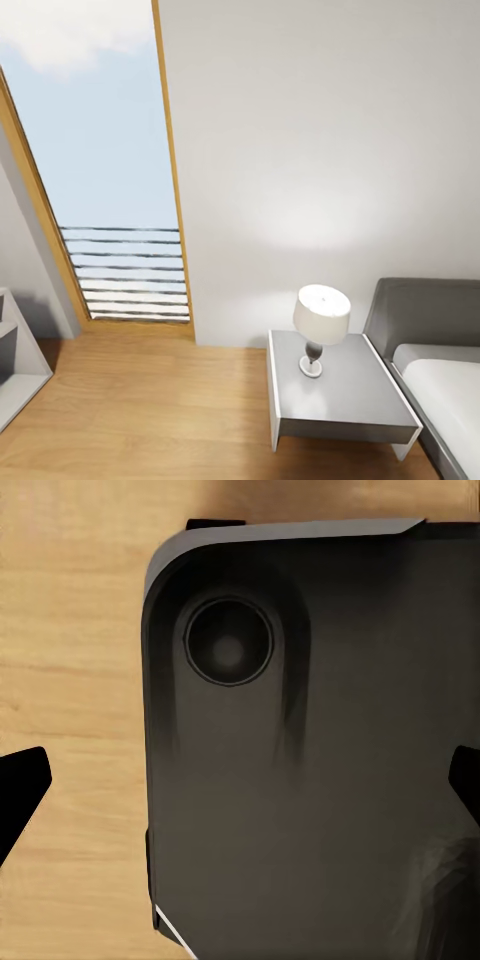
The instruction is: Attach the digital camera to the camera tripod in the bedroom.
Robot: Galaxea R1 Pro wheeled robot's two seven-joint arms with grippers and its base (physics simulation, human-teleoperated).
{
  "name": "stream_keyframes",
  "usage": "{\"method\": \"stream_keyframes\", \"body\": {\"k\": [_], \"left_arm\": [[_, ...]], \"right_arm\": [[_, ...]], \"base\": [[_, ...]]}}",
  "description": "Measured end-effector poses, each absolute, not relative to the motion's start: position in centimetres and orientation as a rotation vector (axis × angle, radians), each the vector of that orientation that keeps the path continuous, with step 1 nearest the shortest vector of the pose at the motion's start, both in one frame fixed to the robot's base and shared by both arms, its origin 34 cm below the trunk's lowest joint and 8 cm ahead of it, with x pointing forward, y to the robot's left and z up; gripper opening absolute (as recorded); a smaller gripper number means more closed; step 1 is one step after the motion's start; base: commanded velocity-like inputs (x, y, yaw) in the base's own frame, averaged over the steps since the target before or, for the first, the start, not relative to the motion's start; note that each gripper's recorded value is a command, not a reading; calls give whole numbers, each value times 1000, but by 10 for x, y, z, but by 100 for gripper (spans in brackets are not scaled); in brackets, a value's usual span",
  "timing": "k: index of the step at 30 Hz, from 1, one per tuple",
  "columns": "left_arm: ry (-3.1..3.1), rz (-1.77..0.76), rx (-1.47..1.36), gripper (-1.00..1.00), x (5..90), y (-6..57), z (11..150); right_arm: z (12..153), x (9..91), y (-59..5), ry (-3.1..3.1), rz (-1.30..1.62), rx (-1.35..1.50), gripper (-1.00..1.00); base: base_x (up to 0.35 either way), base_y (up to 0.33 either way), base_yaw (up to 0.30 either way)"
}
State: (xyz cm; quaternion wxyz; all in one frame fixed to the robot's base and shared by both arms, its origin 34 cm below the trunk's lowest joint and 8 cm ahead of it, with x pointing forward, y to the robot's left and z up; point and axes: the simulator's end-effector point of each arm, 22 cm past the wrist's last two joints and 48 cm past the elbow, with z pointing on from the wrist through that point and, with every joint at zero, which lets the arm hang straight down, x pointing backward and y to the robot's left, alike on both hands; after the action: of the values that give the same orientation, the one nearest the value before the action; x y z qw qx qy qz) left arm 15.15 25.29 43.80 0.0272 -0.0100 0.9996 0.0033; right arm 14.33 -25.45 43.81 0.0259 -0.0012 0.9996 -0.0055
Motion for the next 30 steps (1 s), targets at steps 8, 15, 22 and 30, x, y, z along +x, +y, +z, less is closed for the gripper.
{"method": "stream_keyframes", "body": {"k": [8,15,22,30], "left_arm": [[3086,10,-31,100,152,253,438],[3087,10,-31,100,152,253,438],[3087,10,-31,100,152,253,438],[3087,10,-31,100,152,253,438]], "right_arm": [[438,143,-253,3090,-13,-4,100],[438,143,-252,3089,-11,-3,100],[438,144,-251,3089,-11,-3,100],[438,144,-252,3089,-13,-3,100]], "base": [[182,0,0],[181,0,0],[174,0,0],[139,0,0]]}}
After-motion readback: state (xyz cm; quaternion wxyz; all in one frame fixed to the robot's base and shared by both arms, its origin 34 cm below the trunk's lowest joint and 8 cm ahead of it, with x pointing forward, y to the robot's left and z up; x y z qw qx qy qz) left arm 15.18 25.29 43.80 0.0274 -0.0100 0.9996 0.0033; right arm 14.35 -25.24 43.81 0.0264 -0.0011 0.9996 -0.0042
